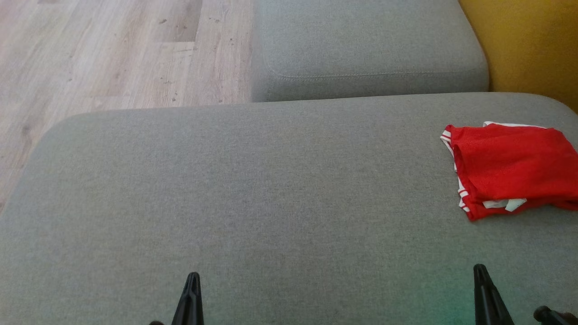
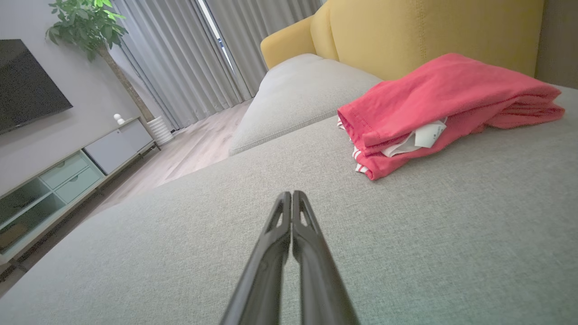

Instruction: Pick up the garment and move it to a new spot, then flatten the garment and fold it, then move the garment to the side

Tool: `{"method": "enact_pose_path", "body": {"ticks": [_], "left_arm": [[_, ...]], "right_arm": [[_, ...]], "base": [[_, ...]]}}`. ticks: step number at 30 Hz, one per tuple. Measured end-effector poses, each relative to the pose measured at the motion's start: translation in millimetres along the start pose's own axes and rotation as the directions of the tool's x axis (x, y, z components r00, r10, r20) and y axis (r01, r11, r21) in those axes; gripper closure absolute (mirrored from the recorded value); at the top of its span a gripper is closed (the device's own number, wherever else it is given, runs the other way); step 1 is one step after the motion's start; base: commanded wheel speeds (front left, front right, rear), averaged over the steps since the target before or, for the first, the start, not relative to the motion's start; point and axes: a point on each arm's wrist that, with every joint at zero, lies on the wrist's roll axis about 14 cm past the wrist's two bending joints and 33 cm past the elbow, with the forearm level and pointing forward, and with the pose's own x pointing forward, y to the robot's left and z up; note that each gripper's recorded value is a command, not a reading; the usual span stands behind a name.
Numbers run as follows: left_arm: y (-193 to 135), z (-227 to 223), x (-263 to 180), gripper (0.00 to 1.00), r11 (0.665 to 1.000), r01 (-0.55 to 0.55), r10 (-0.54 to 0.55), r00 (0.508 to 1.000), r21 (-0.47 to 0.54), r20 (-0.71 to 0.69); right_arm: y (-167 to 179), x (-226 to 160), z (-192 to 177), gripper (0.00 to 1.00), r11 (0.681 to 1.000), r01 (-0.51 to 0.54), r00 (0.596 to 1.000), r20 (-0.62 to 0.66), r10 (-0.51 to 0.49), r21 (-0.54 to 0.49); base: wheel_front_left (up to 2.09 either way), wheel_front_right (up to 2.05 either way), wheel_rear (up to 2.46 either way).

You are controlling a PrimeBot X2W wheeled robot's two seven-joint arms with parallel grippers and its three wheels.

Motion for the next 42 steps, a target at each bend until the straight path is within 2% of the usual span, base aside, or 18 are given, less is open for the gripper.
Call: {"method": "enact_pose_path", "body": {"ticks": [20, 34, 42], "left_arm": [[14, -3, 15, 1.0, 0.973, -0.042, 0.031, 0.998, -0.226, -0.053], [24, -2, 24, 1.0, 0.927, -0.073, 0.048, 0.996, -0.367, -0.077], [30, -1, 30, 1.0, 0.887, -0.09, 0.057, 0.995, -0.453, -0.086]], "right_arm": [[-9, 15, 9, 1.0, 0.975, 0.045, 0.999, 0.017, -0.05, 0.22], [-13, 24, 11, 1.0, 0.932, 0.063, 0.997, 0.008, -0.071, 0.358], [-18, 27, 11, 1.0, 0.896, 0.079, 0.996, -0.002, -0.087, 0.438]], "base": [[0.0, 0.0, 0.0], [0.0, 0.0, 0.0], [0.0, 0.0, 0.0]]}}
